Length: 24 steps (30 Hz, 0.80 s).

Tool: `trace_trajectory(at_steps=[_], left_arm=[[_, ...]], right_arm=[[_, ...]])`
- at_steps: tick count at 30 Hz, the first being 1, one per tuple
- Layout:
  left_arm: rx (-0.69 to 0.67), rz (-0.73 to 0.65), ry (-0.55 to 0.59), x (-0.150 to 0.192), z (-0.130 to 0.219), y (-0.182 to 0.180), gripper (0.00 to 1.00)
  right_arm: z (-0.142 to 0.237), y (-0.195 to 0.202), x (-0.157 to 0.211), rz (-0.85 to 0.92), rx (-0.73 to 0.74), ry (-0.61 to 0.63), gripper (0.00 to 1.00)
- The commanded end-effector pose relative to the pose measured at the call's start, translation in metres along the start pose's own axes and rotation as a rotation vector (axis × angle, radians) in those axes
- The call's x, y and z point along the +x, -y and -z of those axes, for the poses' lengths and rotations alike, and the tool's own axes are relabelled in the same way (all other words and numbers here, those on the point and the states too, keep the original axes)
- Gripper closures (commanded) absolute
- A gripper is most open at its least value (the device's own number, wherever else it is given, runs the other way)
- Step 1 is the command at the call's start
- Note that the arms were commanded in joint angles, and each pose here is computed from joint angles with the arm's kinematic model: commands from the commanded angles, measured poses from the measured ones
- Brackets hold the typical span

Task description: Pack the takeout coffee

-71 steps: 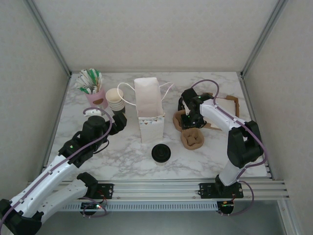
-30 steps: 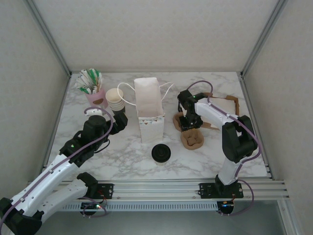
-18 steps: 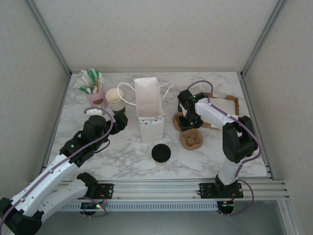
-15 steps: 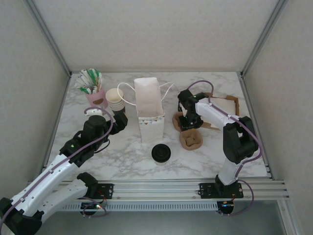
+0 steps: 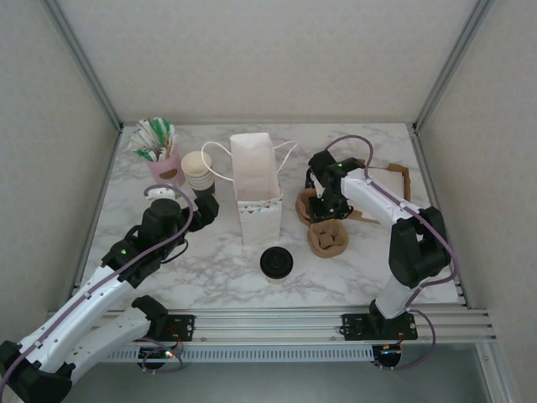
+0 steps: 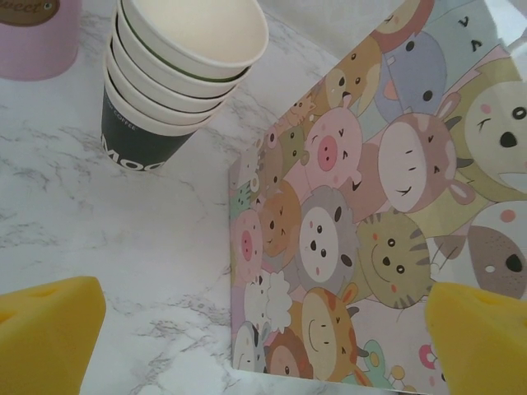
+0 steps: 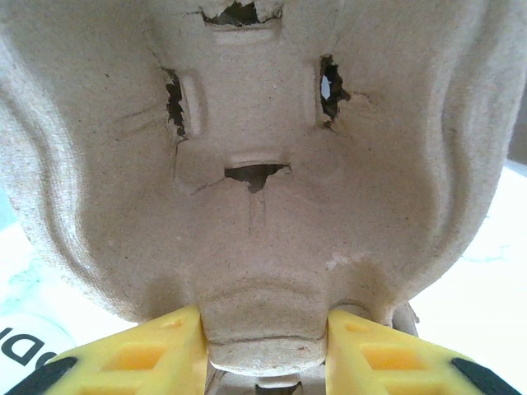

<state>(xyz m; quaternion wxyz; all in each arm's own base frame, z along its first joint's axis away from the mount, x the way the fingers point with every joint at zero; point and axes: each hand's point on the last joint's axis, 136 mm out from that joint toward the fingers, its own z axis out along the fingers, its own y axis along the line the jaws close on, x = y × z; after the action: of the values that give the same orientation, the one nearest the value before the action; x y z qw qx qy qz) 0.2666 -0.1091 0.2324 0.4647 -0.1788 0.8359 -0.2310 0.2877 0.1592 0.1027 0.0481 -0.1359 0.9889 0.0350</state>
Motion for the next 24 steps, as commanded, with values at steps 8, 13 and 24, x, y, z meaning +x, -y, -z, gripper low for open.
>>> trace_trajectory(at_steps=[8, 13, 24], left_arm=[[0.009, 0.015, 0.076, -0.011, 0.009, -0.006, 0.05], [0.021, 0.059, 0.076, -0.002, 0.004, -0.012, 0.2], [0.143, 0.087, -0.071, 0.047, -0.04, 0.002, 0.34]], right_arm=[[0.068, 0.002, 0.007, -0.049, -0.039, 0.15, 0.63], [0.11, -0.002, 0.006, -0.05, -0.079, 0.253, 0.63], [0.227, -0.04, -0.001, 0.026, -0.325, 0.506, 0.61]])
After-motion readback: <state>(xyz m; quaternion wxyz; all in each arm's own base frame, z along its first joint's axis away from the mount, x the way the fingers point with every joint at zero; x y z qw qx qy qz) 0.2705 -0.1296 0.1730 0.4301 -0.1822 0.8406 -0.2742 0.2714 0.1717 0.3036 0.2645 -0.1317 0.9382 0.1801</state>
